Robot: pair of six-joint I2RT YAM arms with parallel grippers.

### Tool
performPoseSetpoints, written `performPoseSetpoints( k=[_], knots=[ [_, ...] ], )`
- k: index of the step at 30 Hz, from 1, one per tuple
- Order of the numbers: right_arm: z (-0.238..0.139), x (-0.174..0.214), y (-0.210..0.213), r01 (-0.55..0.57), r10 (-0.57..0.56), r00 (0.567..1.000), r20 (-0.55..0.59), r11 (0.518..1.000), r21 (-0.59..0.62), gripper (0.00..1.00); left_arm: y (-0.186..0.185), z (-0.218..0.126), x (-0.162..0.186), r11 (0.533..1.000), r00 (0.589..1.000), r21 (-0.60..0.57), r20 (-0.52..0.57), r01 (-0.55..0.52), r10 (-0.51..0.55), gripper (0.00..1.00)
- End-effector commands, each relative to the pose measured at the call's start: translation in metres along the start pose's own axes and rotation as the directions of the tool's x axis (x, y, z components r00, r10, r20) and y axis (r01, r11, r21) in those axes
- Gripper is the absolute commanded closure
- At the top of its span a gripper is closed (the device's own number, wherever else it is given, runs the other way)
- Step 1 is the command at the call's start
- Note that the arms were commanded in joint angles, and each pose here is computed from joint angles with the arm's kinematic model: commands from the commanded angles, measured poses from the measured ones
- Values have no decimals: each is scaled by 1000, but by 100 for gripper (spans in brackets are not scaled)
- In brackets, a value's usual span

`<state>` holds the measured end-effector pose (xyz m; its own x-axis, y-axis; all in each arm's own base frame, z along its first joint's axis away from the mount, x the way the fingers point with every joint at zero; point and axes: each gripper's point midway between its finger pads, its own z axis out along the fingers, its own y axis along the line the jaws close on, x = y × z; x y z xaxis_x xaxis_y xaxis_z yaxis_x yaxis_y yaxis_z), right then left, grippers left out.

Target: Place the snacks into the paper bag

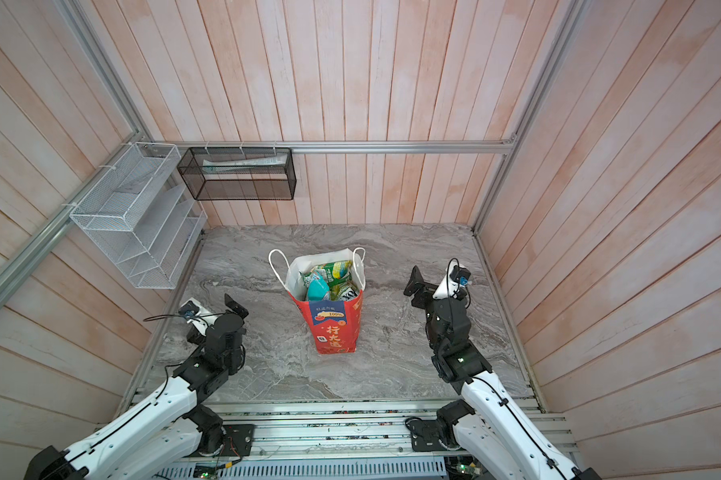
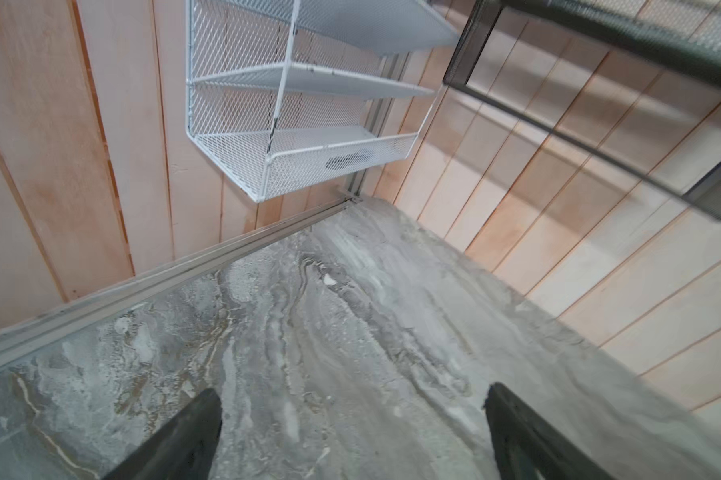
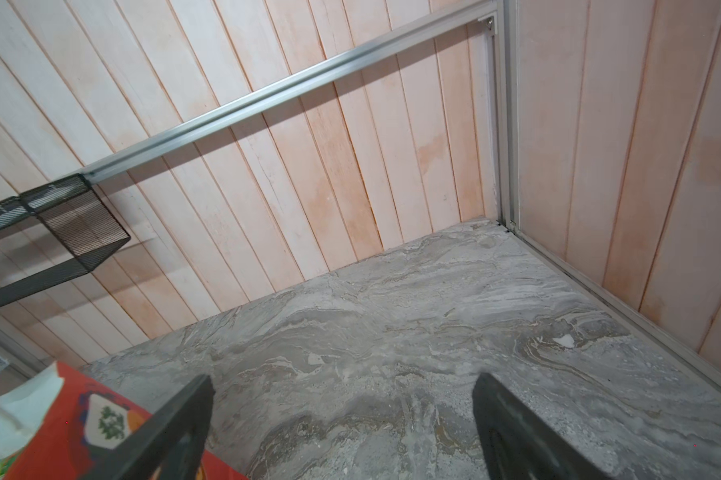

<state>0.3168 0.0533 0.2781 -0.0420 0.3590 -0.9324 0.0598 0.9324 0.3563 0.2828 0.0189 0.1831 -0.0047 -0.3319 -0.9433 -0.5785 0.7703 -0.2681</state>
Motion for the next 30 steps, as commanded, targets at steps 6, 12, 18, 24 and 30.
performPoseSetpoints(
  k=[6, 12, 18, 24, 30],
  knots=[
    [17, 24, -34, 57, -64, 996, 69, 994, 94, 2, -17, 17, -30, 989, 985, 90, 135, -121, 108, 0],
    [21, 40, -51, 173, -181, 982, 46, 976, 133, 2, -13, 32, -10, 969, 979, 174, 134, -174, 152, 0],
    [28, 60, -64, 240, -241, 971, -8, 967, 88, 2, -9, 46, 14, 952, 982, 251, 115, -177, 153, 0],
    [26, 70, -74, 310, -311, 951, 1, 951, 10, 2, -26, 58, 23, 913, 972, 333, 97, -235, 214, 0],
    [22, 75, -88, 333, -333, 942, 37, 943, 8, 2, -25, 57, 16, 910, 966, 333, 147, -249, 211, 0]
  ],
)
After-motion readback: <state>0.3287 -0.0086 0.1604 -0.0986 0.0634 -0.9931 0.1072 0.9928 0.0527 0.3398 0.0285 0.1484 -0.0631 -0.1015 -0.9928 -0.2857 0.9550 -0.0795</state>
